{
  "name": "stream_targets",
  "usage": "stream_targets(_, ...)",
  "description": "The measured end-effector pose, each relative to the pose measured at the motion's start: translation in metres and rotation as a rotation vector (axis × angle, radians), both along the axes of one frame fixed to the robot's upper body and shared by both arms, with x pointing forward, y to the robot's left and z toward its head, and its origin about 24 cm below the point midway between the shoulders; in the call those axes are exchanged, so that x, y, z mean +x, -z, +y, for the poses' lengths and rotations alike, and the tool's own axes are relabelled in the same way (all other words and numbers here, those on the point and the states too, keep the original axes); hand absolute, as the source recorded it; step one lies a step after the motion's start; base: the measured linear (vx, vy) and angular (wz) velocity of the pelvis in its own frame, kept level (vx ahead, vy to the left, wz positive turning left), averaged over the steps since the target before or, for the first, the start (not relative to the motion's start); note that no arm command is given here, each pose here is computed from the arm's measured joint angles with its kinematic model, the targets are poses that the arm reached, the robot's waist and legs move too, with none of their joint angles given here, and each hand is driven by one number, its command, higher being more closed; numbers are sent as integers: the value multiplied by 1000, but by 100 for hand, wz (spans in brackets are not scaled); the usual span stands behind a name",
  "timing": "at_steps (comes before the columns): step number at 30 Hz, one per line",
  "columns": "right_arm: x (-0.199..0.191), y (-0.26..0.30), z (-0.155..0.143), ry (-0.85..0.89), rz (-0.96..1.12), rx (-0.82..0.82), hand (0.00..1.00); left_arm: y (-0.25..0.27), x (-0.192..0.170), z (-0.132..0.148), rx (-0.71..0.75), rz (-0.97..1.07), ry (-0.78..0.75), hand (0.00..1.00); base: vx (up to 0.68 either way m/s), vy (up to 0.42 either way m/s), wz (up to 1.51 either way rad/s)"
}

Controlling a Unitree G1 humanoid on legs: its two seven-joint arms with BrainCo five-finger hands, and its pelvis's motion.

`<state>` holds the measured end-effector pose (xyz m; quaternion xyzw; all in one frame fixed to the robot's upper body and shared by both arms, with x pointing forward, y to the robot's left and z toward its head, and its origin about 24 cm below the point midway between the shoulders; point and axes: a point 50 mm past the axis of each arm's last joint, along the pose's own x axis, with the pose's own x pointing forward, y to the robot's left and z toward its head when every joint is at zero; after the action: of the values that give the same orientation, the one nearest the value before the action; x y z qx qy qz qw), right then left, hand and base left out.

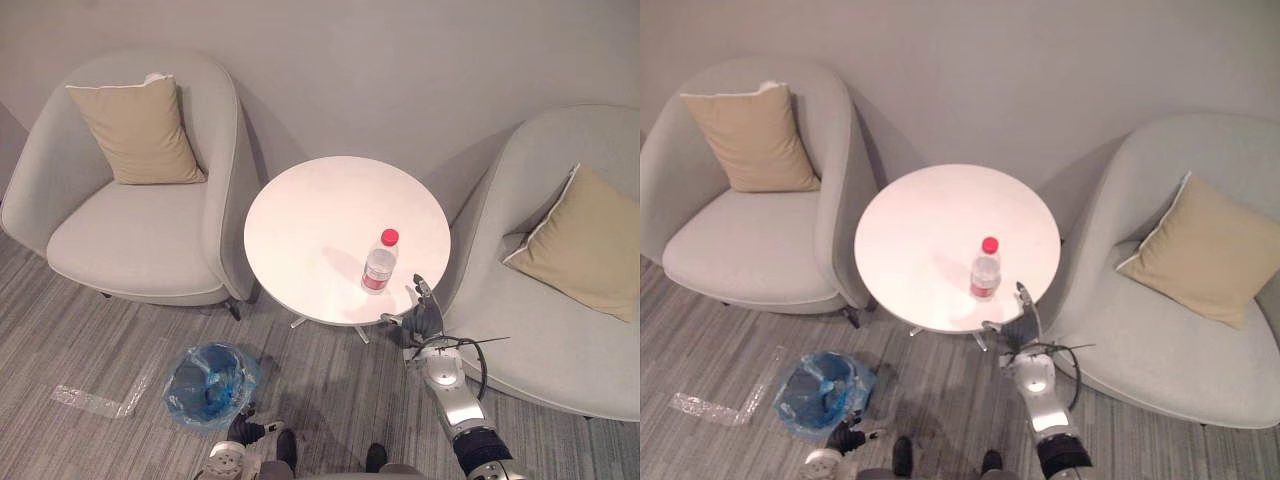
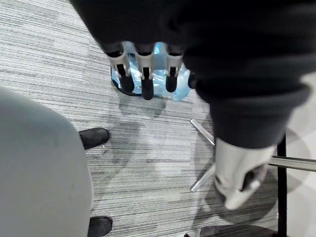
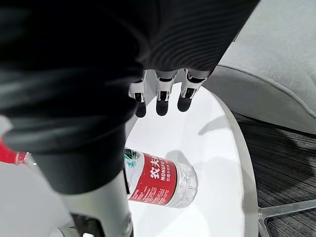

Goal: Gather rubbish on tea table into small bin, then transfer packed bag to large trash can.

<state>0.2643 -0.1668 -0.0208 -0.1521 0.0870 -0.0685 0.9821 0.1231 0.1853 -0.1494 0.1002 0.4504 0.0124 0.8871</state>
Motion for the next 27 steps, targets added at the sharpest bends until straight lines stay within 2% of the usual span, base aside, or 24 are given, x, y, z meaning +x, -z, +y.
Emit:
stream_targets(5, 4, 1, 1, 25, 7, 20, 0, 0, 0, 0, -15, -1, -42, 0, -20, -2, 0)
stream_targets(6, 26, -15, 2, 75, -44, 49, 0, 0, 1, 1, -24, -8, -72, 0, 87, -17, 23)
stream_targets(11, 42, -28, 9, 84, -78, 90, 0, -2, 6, 1, -25, -28, -72, 0, 20, -5, 6)
stream_targets(13, 65, -51, 10, 101, -134, 122, 0, -6, 17, -1, -40, -58, -83, 0, -111, 2, 3)
stream_targets(17, 85, -81, 5, 136, -215, 158, 0, -12, 30, 0, -62, -104, -122, 0, -98, 21, 11)
stream_targets(18, 86, -83, 5, 136, -220, 160, 100, -12, 30, 0, -63, -107, -125, 0, -68, 26, 13)
stream_targets(27, 101, -114, 1, 192, -308, 234, 100, -19, 41, 5, -82, -161, -199, 0, -57, 35, 6)
